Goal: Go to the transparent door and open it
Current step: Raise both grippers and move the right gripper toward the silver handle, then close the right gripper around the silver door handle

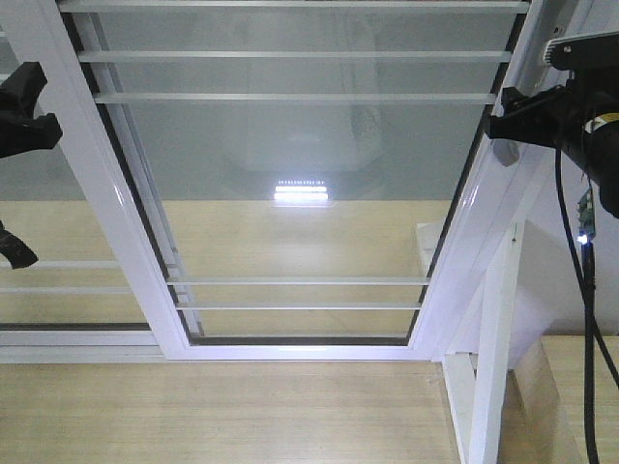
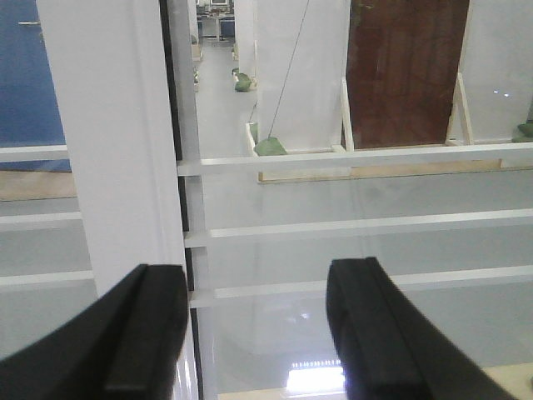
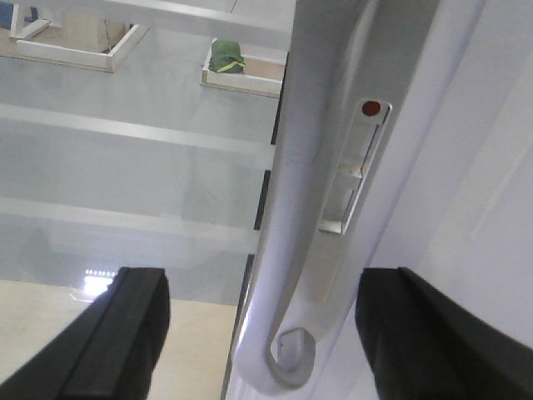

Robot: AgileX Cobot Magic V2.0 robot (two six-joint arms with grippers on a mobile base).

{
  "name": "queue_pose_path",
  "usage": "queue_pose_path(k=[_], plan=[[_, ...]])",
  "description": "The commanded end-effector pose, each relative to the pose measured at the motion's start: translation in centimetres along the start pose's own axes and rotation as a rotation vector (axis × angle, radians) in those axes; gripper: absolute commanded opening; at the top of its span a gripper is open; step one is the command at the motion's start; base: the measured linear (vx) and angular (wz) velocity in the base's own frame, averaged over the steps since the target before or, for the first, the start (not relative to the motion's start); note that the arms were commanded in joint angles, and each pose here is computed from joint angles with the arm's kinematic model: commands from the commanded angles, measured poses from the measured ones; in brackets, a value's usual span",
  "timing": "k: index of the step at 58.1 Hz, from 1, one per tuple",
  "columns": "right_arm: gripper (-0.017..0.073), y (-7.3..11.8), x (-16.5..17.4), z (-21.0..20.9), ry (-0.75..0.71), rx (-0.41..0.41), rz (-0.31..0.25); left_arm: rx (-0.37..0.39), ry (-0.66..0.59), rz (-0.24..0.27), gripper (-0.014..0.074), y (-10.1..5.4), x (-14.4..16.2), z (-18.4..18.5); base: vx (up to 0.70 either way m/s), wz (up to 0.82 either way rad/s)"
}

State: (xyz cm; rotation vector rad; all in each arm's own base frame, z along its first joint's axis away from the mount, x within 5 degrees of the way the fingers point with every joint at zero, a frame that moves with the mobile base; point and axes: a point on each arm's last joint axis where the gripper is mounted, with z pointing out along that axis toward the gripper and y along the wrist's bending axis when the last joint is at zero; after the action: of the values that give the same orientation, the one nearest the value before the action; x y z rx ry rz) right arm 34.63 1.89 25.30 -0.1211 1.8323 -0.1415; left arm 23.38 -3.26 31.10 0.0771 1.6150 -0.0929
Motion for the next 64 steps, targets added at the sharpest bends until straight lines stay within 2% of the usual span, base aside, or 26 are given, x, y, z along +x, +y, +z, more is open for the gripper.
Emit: queue_pose_path(k=[1, 10, 19, 32, 40, 46, 54, 64], plan=[[0.0519, -0.7, -3.5, 0.3, -0.164, 0.047, -0.016, -0.008, -0.133, -0.015, 0.05, 0.0, -2.4, -0.1, 0.0, 0.0], [0.0519, -1.2, -4.4, 2.2, -0.161, 0.054, -0.002, -0.008, -0.133, -0.01, 0.05, 0.0, -2.4, -0.1, 0.0, 0.0], [0.0519, -3.1, -4.6, 3.3, -0.131, 0.084, 0.036, -0.009, -0.133, 0.003, 0.05, 0.0, -2.4, -0.1, 0.0, 0.0], [0.0519, -3.0, -4.5, 3.8, -0.131, 0.05, -0.055, -0.009, -0.133, 0.003, 0.05, 0.0, -2.4, -0.1, 0.0, 0.0], [0.0519, -2.9, -4.8, 3.8, -0.161, 0.035, -0.029, -0.009, -0.133, 0.003, 0.05, 0.0, -2.4, -0.1, 0.0, 0.0], [0.0519, -2.8, -5.2, 3.7, -0.208, 0.03, -0.035, -0.009, -0.133, 0.003, 0.05, 0.0, -2.4, -0.1, 0.0, 0.0], [0.0506, -2.8, -5.2, 3.9, -0.23, 0.03, 0.017, -0.009, -0.133, 0.003, 0.05, 0.0, -2.4, -0.1, 0.0, 0.0], [0.0482, -2.7, -4.4, 4.8, -0.212, 0.024, 0.044, -0.009, -0.13, 0.003, 0.05, 0.0, -2.3, -0.1, 0.0, 0.0]])
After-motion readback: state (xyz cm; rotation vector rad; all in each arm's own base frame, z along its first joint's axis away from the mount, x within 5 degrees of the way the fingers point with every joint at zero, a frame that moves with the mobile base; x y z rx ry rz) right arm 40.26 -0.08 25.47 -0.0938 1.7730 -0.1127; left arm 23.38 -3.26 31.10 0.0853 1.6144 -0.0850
